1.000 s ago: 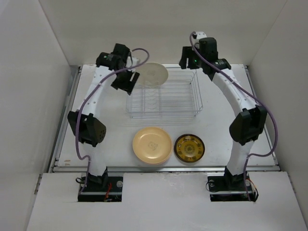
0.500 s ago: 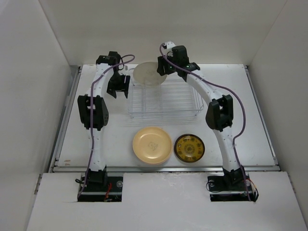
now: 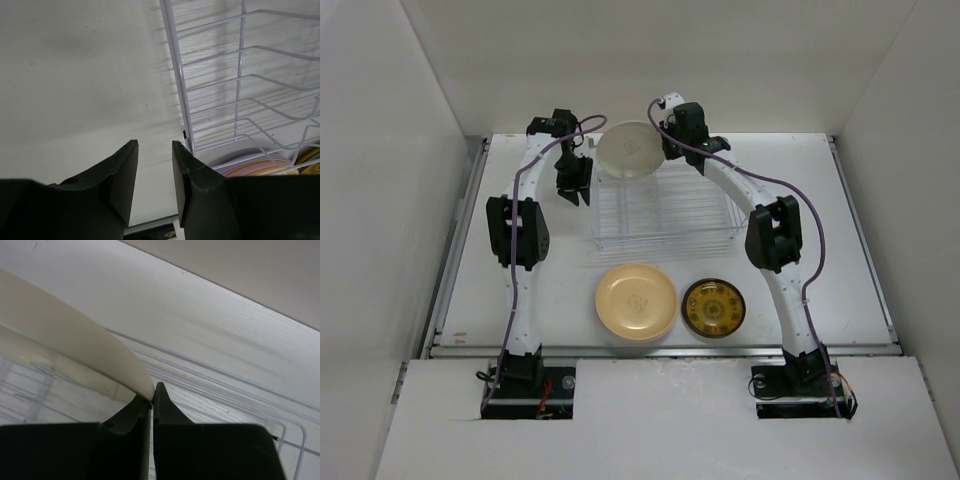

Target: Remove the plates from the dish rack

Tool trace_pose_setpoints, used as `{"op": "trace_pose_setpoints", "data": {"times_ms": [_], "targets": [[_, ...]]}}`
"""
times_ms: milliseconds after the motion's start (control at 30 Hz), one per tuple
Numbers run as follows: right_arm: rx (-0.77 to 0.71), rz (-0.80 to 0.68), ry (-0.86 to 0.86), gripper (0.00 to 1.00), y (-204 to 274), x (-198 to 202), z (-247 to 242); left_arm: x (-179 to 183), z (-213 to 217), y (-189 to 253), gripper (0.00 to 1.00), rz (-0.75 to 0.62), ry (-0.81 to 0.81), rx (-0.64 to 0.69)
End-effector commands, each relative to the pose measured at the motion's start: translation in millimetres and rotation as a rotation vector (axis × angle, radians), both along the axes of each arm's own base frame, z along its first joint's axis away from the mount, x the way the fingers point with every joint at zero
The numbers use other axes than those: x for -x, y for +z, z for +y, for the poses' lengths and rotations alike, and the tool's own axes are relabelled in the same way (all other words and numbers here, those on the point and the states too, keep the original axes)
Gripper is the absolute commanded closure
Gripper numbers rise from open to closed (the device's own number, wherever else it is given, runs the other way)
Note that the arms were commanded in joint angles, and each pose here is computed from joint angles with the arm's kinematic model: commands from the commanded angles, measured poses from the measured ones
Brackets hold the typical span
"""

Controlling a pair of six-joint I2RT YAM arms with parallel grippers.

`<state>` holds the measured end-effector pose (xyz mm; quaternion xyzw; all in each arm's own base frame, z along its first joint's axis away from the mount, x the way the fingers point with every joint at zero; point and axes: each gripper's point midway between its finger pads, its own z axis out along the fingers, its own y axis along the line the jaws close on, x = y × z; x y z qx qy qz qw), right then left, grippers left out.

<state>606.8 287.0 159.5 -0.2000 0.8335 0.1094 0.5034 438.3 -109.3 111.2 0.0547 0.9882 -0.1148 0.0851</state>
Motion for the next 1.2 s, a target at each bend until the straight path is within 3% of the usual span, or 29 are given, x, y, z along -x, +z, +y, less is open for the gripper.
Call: {"op": "trace_pose_setpoints", "data": {"times_ms": [0,67,200,300,333,533,700,867,1000,1133,1167], "targets": [[-0.077,-0.113,0.002,1.0,55,3,19,6,-20,3,0.7,0.015,-0.018,0.057],[-0.069,-0.138,-0.005,1.0,66,9,18,3,-19,8,0.74,-0.006,-0.016,0.05],[-0.072,-0.2,-0.037,1.0,94,16,13,1,-9,9,0.74,-0.024,0.006,-0.01],[-0.071,-0.247,-0.094,1.0,119,19,4,-6,2,27,0.67,-0.093,0.033,-0.063],[-0.079,-0.267,-0.098,1.0,128,22,8,-12,8,35,0.58,-0.134,0.045,-0.092],[-0.102,-0.377,-0.249,1.0,176,35,-10,-17,11,86,0.38,-0.292,0.049,-0.106],[-0.091,-0.388,-0.297,1.0,181,39,-17,-5,-7,86,0.35,-0.261,-0.002,-0.049],[-0.082,-0.377,-0.296,1.0,166,30,-11,9,-15,33,0.37,-0.087,-0.043,-0.074],[-0.012,-0.363,-0.277,1.0,144,25,-10,8,-10,3,0.45,-0.011,-0.046,-0.143],[0.024,-0.326,-0.248,1.0,118,23,-6,9,-7,-8,0.79,0.022,-0.023,-0.166],[0.021,-0.329,-0.249,1.0,116,22,-5,10,-10,-8,0.96,0.027,-0.017,-0.15]]}}
